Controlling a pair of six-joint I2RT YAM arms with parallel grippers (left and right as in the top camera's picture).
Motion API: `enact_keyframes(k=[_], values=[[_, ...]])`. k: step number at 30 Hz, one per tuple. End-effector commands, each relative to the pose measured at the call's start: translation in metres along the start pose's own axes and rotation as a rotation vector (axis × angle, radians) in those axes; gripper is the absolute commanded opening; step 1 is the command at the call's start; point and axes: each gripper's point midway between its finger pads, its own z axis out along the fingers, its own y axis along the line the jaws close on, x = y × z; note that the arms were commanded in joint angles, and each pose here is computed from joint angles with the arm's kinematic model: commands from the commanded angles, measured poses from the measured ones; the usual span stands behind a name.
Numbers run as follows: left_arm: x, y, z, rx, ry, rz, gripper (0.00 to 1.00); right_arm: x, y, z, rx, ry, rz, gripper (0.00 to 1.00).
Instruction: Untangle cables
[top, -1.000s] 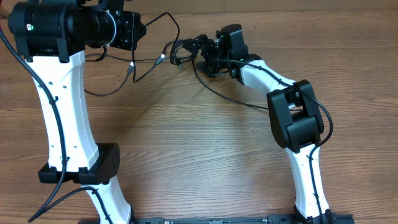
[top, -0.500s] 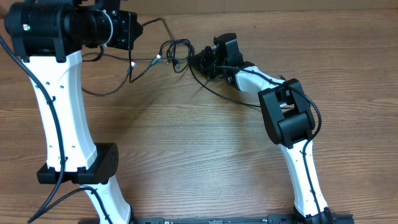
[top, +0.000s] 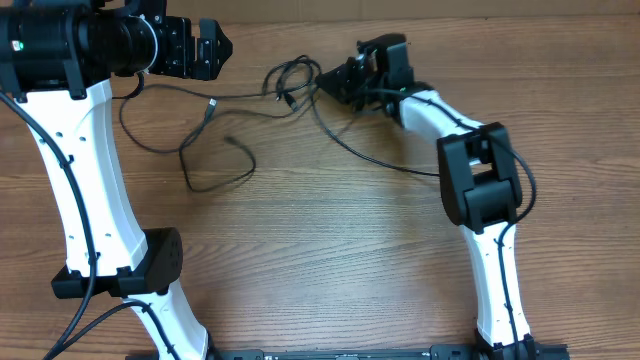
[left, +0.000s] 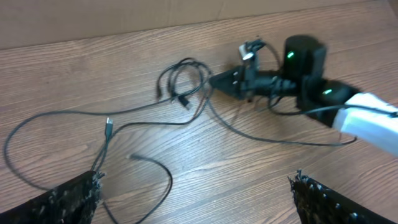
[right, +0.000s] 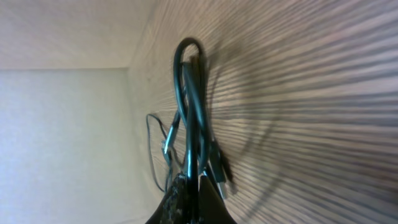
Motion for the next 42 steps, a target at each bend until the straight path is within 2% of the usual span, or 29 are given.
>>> enact_keyframes(k=[1,8,13,22,28,30,34,35,39,41,42], values=[[-0.002,0.001,-0.008,-0.02,-0.023,0.032,1.0,-0.023,0.095,-0.051,-0.092,-0.055,-0.232,0.04],[-0.007,-0.004,-0.004,-0.005,-0.033,0.009,1.0,-0.017,0.172,-0.11,-0.045,-0.063,-0.406,0.04],[-0.006,-0.009,0.015,0.021,0.002,-0.027,1.0,-0.009,0.233,-0.161,-0.012,-0.126,-0.512,0.04],[0.013,-0.019,0.099,0.08,0.18,-0.036,1.0,-0.002,0.309,-0.253,0.085,-0.362,-0.665,0.04],[0.031,-0.03,0.153,0.125,0.29,-0.057,0.99,0.022,0.36,-0.312,0.04,-0.486,-0.758,0.04],[0.032,-0.038,0.163,0.163,0.295,-0.054,0.99,0.026,0.367,-0.325,0.053,-0.524,-0.776,0.04],[0.019,-0.048,0.17,0.198,0.243,-0.025,1.0,-0.006,0.337,-0.359,0.313,-0.732,-0.708,0.04],[0.015,-0.049,0.171,0.2,0.226,-0.015,1.0,-0.004,0.331,-0.358,0.327,-0.719,-0.676,0.04],[0.007,-0.054,0.171,0.225,0.193,-0.004,0.99,0.036,0.332,-0.328,0.212,-0.487,-0.699,0.04],[0.004,-0.059,0.171,0.255,0.18,-0.001,1.0,0.037,0.328,-0.324,0.247,-0.484,-0.731,0.04],[0.002,-0.062,0.17,0.273,0.169,0.001,0.99,0.027,0.323,-0.329,0.314,-0.538,-0.752,0.04]])
